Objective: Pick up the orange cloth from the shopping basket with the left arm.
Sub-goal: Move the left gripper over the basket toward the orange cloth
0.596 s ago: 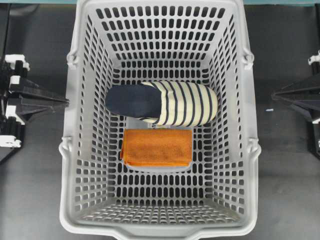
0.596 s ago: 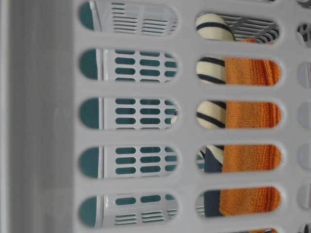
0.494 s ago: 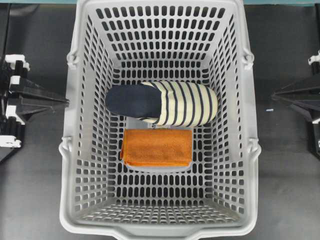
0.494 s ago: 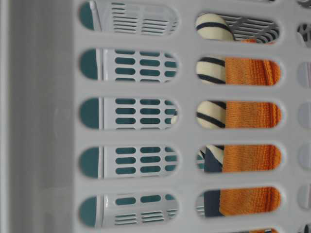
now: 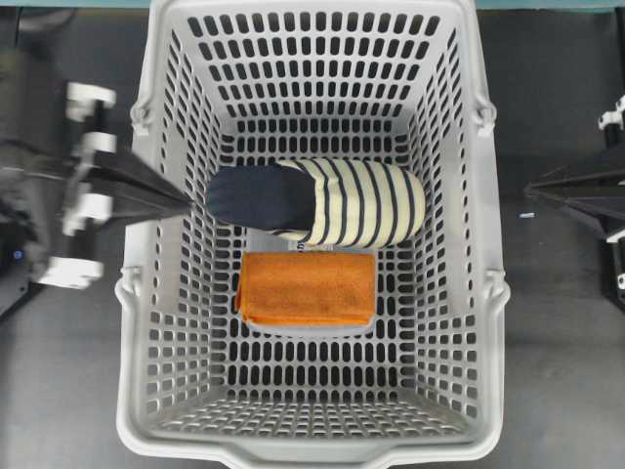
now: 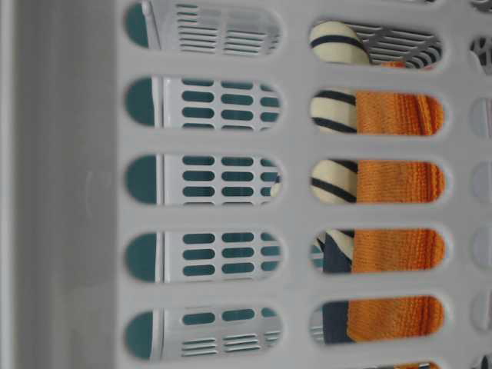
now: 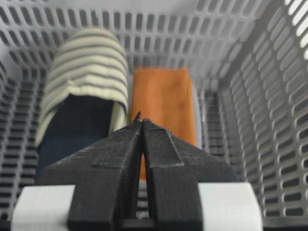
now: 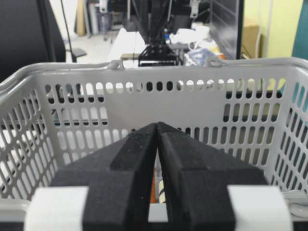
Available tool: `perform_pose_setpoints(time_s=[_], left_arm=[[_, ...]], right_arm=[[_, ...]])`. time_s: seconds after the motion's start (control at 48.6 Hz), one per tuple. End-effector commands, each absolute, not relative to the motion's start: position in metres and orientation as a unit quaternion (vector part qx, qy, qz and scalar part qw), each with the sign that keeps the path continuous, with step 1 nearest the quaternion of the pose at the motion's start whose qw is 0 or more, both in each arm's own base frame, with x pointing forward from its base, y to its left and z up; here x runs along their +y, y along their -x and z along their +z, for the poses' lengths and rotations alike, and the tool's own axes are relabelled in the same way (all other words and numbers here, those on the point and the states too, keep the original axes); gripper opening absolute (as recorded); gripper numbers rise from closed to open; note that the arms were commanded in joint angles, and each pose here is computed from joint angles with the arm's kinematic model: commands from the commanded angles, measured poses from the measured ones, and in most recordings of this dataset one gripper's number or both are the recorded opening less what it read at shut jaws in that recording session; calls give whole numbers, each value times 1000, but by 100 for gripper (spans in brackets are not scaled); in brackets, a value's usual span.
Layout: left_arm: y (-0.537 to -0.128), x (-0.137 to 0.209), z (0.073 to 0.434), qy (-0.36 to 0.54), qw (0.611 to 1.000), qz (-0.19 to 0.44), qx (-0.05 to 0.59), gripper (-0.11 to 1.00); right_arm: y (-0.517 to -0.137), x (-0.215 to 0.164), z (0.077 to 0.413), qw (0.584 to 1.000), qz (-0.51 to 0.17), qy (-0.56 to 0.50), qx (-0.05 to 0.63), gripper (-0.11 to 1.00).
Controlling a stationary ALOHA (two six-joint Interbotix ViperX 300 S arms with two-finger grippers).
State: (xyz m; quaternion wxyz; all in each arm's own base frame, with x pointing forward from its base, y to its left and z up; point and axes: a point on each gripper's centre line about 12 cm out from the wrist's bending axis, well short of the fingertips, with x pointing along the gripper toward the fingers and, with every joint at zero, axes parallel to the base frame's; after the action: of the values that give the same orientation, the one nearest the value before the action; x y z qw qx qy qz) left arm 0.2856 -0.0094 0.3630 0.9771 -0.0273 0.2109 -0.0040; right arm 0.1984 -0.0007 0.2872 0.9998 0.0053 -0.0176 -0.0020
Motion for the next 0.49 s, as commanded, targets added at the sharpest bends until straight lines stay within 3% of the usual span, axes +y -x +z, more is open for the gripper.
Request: perform_pose_setpoints(time_s=[0.0, 0.165, 0.473], left_arm=[[-305, -12, 372, 25, 969, -3, 247, 0], [-339, -22, 359, 18, 945, -10, 327, 0], [-385, -32, 340, 10, 912, -11, 411, 0]], right_arm=[[-200, -1, 294, 1000, -3, -7, -26, 0], [-199, -1, 294, 1000, -2, -7, -28, 0], [-197, 0, 293, 1000, 0, -8, -29, 0]])
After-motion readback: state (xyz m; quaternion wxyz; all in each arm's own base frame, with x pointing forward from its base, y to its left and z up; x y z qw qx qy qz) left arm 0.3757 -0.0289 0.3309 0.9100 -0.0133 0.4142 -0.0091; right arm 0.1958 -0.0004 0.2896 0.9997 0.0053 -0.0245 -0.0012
